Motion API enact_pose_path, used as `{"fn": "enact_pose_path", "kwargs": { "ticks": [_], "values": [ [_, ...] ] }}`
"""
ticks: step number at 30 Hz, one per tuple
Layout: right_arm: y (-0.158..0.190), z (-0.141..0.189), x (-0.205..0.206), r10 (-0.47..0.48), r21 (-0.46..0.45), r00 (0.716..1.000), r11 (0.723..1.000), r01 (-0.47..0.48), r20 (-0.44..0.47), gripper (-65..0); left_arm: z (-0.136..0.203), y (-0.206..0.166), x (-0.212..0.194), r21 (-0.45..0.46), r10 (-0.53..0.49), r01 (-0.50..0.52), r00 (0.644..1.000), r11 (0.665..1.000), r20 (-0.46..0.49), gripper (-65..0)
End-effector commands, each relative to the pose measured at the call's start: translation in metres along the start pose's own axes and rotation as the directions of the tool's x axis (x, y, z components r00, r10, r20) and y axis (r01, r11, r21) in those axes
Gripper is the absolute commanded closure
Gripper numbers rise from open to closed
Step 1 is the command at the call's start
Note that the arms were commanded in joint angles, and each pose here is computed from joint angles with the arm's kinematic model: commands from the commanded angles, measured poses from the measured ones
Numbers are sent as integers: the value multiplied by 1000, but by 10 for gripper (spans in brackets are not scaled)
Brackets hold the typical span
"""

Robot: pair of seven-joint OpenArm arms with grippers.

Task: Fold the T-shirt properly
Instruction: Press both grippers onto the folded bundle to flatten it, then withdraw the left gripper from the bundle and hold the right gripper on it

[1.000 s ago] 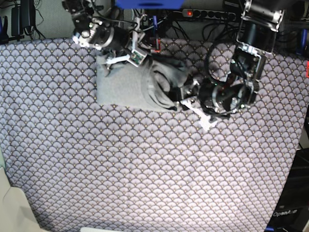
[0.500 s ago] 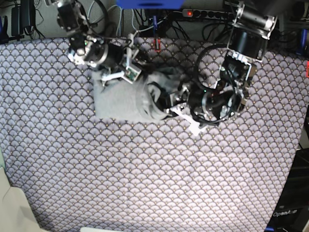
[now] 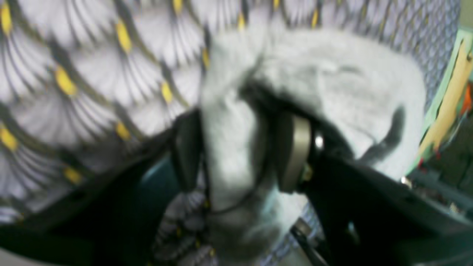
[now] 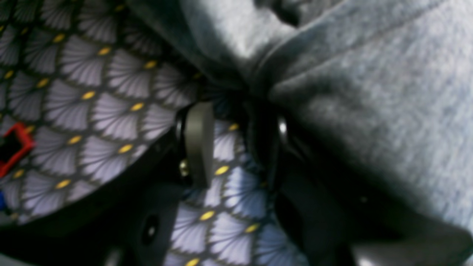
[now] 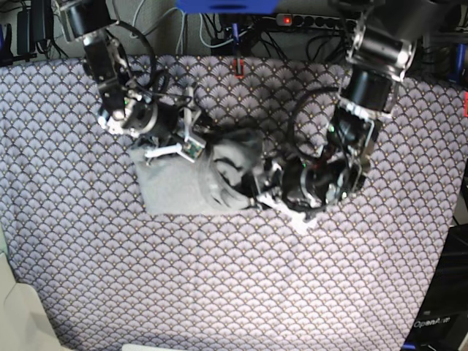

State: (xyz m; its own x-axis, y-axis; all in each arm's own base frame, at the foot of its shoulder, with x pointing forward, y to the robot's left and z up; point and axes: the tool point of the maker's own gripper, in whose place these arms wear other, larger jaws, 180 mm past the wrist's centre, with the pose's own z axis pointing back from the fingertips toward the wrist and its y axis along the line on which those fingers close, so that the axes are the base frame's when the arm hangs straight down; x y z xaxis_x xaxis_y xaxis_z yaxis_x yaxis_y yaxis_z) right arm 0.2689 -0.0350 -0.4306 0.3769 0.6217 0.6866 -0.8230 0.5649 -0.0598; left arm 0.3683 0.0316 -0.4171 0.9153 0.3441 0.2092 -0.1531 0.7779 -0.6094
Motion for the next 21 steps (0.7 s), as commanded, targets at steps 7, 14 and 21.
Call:
{"fn": "enact_pose_path", "kwargs": {
  "ticks": [7, 14, 21],
  "values": [
    [-18, 4, -5, 13, -55, 999, 998, -15, -37, -203, 34, -2, 60, 12, -50, 49, 995, 999, 87, -310],
    [18, 21, 8, 23, -42, 999, 999, -22, 25, -203, 106, 47, 97, 23, 25, -30, 981, 999, 193, -311],
    [18, 37, 8, -53, -99, 998, 994, 56, 35, -205, 140, 103, 92, 98, 86, -109, 974, 989, 210, -311]
  ]
}}
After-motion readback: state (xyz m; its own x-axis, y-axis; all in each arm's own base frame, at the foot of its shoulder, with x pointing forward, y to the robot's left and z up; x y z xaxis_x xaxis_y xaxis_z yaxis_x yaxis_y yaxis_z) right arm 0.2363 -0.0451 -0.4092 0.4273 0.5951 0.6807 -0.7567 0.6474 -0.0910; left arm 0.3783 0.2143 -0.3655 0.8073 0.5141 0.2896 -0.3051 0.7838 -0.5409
